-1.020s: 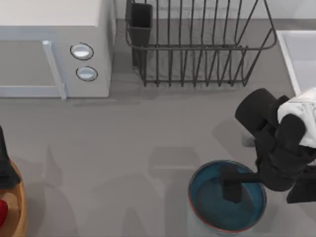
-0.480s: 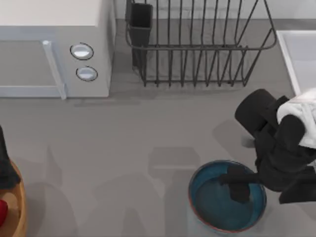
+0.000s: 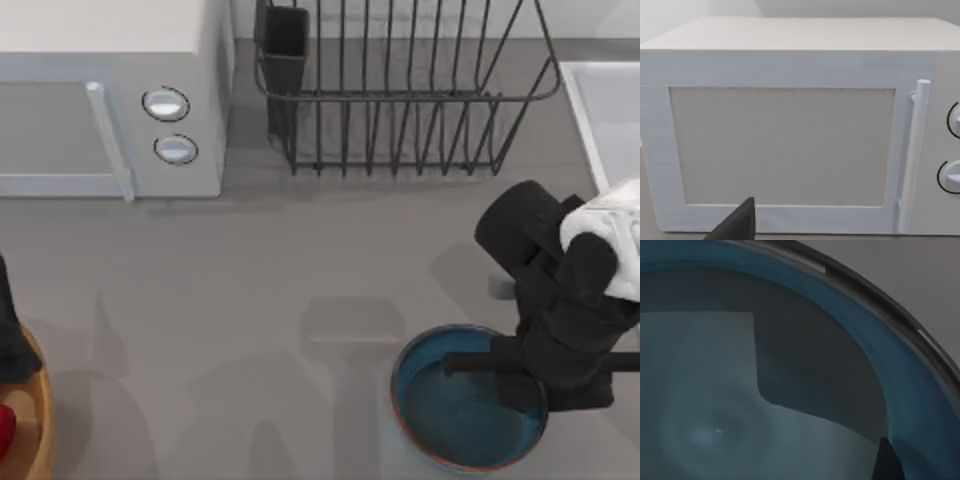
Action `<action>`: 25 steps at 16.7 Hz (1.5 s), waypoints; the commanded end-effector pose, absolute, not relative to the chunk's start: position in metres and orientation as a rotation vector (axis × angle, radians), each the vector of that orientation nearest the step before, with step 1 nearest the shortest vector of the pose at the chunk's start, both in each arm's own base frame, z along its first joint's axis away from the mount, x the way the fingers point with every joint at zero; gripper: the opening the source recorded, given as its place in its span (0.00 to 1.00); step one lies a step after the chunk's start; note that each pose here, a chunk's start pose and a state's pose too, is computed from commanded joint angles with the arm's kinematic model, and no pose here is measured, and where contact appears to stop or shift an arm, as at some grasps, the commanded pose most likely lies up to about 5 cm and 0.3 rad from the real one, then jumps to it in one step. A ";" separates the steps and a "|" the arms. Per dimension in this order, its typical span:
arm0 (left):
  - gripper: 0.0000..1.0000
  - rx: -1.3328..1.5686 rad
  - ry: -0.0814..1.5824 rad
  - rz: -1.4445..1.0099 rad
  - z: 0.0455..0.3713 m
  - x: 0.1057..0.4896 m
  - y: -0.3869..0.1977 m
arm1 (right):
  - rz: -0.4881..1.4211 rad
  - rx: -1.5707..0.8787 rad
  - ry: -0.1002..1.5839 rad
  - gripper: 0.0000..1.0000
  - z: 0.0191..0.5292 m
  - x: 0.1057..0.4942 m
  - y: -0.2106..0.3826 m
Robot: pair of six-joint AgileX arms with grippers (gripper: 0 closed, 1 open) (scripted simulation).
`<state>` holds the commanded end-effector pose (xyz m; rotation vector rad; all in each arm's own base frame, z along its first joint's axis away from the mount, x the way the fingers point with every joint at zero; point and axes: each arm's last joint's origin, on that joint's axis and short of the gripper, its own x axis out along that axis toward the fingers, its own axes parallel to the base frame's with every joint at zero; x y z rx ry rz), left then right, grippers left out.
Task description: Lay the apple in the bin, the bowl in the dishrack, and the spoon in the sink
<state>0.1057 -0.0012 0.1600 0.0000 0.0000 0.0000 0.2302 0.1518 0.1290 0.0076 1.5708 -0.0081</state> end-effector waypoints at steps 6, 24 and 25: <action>1.00 0.000 0.000 0.000 0.160 0.106 -0.001 | -0.008 0.008 1.571 0.00 0.129 0.230 0.152; 1.00 0.000 0.000 0.000 0.160 0.106 -0.001 | -0.008 0.006 1.573 0.00 0.228 0.230 0.153; 1.00 0.000 0.000 0.000 0.160 0.106 -0.001 | -0.006 0.004 1.570 0.00 0.228 0.230 0.153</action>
